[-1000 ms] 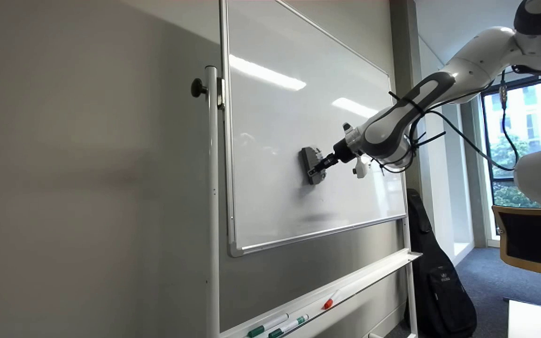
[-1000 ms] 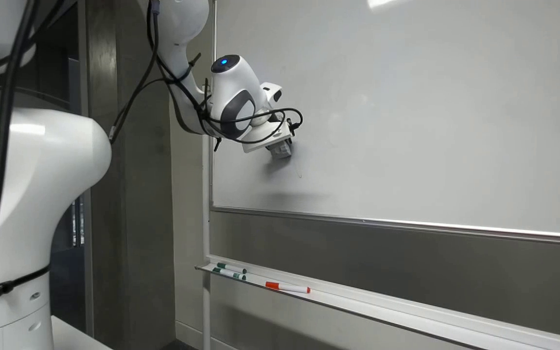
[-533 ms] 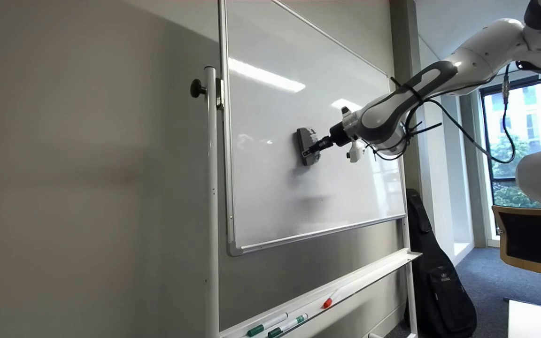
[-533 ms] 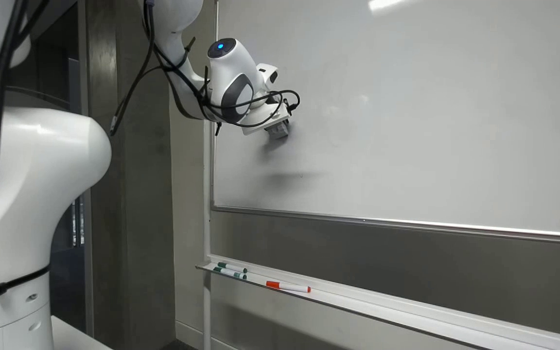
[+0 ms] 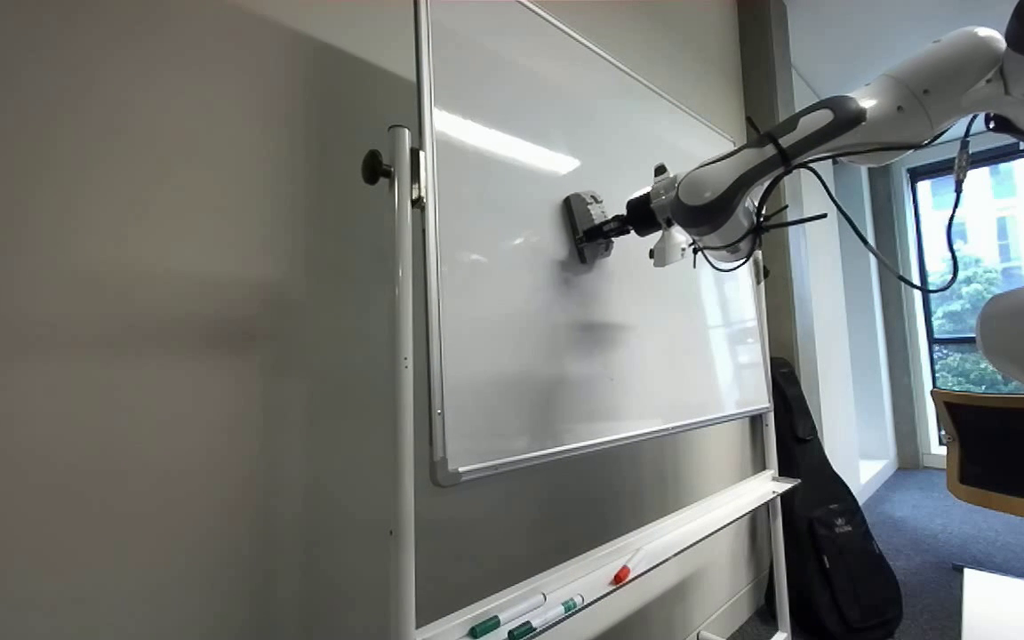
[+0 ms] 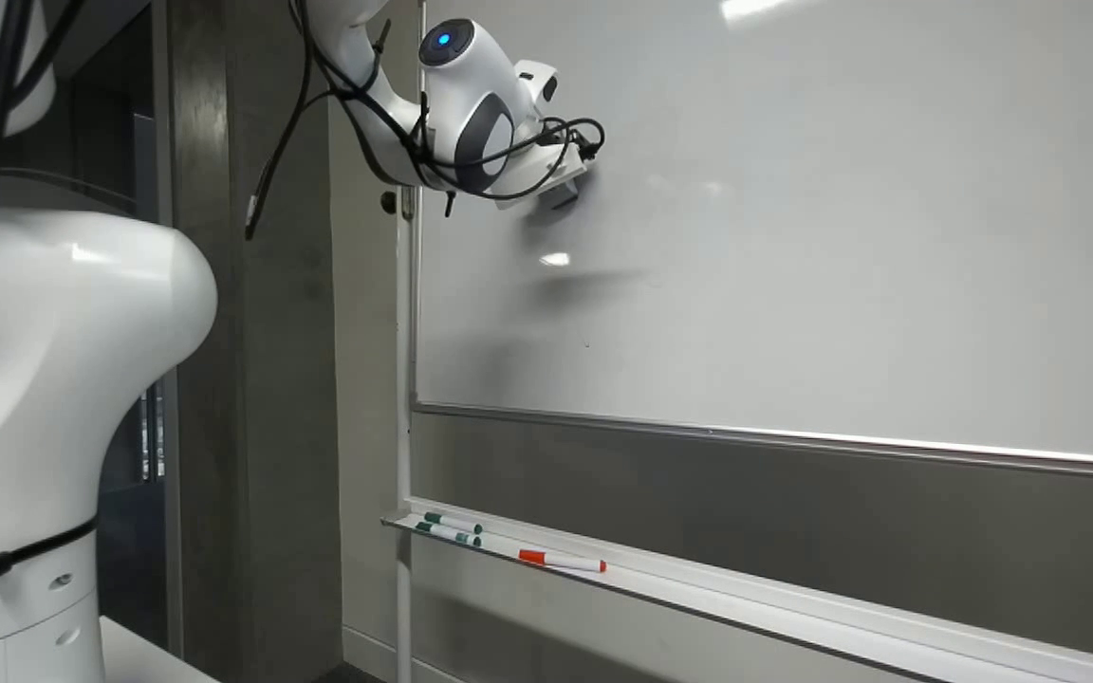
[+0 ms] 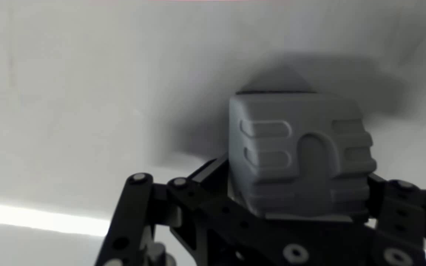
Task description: Pick up the duster, clean the whiteboard and then put the duster back down
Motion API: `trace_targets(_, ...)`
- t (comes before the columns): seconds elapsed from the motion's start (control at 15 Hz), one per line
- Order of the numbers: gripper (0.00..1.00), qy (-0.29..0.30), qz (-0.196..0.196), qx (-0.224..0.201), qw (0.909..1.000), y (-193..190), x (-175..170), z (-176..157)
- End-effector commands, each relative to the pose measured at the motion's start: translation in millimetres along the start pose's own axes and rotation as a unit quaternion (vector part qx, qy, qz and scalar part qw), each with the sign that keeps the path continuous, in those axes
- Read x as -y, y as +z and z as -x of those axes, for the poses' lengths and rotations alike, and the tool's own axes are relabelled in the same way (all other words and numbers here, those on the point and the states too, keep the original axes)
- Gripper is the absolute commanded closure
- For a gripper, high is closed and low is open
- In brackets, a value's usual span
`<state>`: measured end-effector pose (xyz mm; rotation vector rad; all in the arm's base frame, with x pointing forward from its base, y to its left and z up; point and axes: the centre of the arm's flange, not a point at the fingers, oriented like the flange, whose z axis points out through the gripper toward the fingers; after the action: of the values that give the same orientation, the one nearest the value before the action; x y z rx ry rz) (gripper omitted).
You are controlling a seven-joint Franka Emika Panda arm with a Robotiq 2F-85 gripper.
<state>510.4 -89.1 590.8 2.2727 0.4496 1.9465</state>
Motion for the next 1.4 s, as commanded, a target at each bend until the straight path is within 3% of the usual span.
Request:
trace_targets(0.0,0.62,-0.013,0.078,-0.035,0.9963,15,-56,-14)
trace_targets(0.4,0.62,-0.002,0.16,-0.052,0.9858,-4,-137,-12)
trace_targets(0.67,0.62,-0.008,0.217,-0.057,0.9746,-24,-171,-3)
trace_targets(0.8,0.62,-0.005,0.215,-0.057,0.9749,-36,-177,-3)
trace_targets(1.33,0.62,0.035,0.13,-0.033,0.9903,-68,-135,13)
